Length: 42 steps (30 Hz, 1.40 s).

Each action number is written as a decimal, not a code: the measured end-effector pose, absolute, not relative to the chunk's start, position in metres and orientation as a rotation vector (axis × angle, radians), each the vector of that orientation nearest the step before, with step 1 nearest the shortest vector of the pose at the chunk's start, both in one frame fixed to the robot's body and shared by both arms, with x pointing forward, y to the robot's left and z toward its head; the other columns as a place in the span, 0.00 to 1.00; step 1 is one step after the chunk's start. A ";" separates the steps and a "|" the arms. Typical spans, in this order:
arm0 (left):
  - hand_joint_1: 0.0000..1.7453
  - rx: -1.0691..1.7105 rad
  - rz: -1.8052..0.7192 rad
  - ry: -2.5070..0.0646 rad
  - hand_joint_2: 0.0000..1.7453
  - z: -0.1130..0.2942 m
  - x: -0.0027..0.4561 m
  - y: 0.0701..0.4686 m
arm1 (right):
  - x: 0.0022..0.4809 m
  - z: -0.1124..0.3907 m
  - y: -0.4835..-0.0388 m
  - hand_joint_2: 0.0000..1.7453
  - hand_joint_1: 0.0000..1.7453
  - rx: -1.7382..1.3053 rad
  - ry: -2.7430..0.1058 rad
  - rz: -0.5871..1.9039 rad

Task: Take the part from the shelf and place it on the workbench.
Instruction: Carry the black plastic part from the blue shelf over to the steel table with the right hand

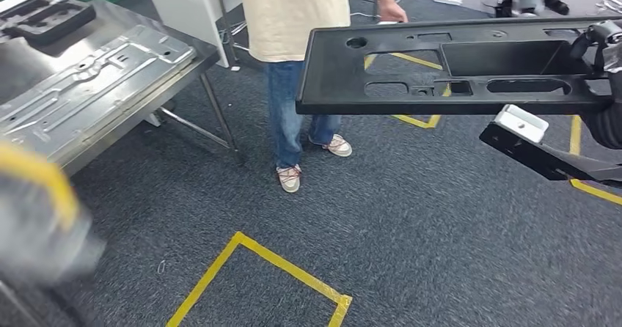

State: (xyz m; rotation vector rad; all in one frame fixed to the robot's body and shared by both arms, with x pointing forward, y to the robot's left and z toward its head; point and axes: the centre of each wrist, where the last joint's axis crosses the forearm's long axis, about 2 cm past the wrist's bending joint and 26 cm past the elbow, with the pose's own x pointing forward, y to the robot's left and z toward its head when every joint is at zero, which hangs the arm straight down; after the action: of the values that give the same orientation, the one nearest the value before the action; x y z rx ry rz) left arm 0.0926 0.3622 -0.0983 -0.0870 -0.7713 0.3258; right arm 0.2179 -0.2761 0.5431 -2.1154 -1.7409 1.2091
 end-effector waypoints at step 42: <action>0.00 -0.097 0.263 -0.735 1.00 -0.098 0.090 0.364 | 0.218 0.537 -0.268 1.00 1.00 -2.074 -1.748 1.305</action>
State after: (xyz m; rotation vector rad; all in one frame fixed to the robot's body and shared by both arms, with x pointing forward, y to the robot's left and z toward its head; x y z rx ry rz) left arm 0.0905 0.3643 -0.0984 -0.0969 -0.7348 0.2635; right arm 0.2179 -0.2679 0.5375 -2.0739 -1.7479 1.3050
